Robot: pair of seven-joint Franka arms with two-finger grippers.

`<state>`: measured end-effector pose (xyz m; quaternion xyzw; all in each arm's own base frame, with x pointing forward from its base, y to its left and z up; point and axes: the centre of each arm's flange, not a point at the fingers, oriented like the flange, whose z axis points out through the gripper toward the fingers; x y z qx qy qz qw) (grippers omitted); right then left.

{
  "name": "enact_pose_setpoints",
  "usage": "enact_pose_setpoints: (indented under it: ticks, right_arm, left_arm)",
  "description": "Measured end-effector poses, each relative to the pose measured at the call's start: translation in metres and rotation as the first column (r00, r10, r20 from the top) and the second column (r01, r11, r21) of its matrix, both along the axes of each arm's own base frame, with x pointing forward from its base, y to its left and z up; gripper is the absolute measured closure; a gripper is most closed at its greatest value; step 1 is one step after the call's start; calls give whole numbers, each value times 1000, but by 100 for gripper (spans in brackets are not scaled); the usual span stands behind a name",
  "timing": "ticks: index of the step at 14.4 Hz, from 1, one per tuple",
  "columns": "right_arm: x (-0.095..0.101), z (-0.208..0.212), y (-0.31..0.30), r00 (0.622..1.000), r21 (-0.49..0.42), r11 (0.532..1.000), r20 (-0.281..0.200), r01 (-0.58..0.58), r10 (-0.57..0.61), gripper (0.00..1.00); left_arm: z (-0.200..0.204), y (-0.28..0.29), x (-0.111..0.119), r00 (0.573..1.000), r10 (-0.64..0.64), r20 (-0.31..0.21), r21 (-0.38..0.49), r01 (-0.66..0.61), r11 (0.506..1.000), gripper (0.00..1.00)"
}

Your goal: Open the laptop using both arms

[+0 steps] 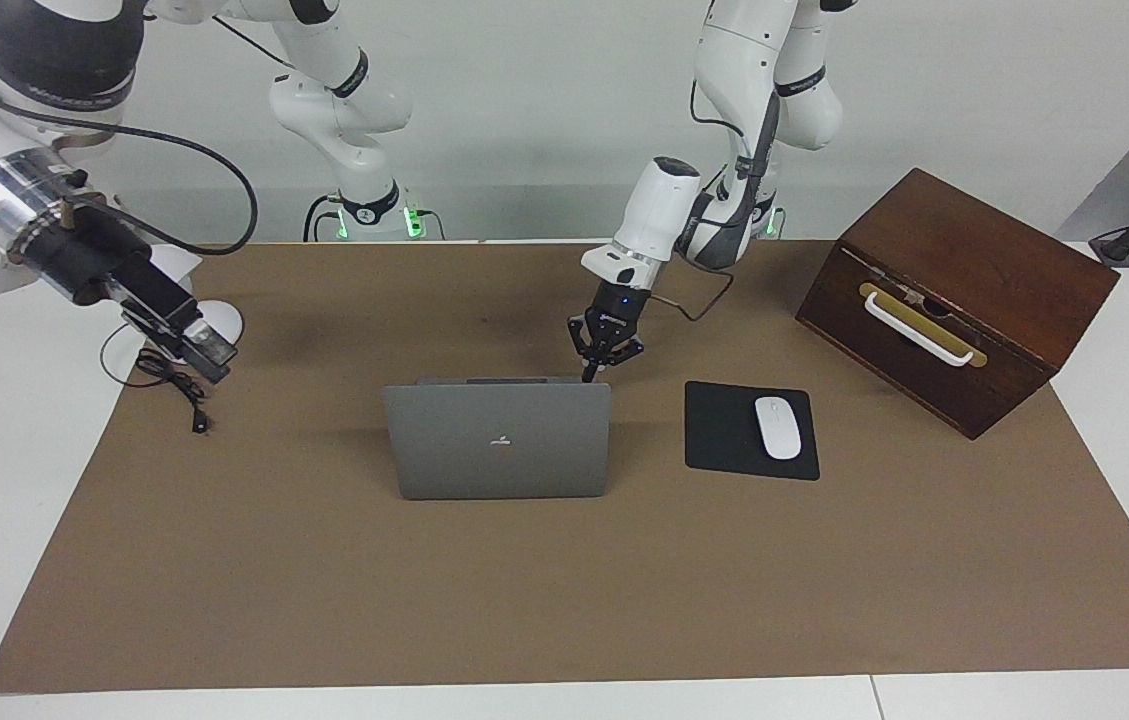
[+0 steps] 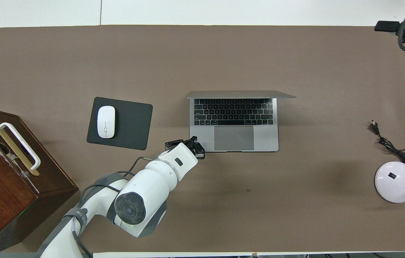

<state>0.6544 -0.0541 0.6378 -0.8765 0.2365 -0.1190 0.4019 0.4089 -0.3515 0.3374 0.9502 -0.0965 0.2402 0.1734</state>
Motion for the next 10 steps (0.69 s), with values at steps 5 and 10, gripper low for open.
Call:
enact_pose_setpoints:
  ticks: [5,10]
  right_arm:
    - [-28,-9,-47,980,-233,954,-113,-187,164,0]
    - [-66,27,-66,945,-530,782,-201,-328,260,0]
  left_arm:
    - [58,10,24,988,30,-152,79,-18,997,99]
    - [94,27,43,976,65,-207,108,-43,993,99]
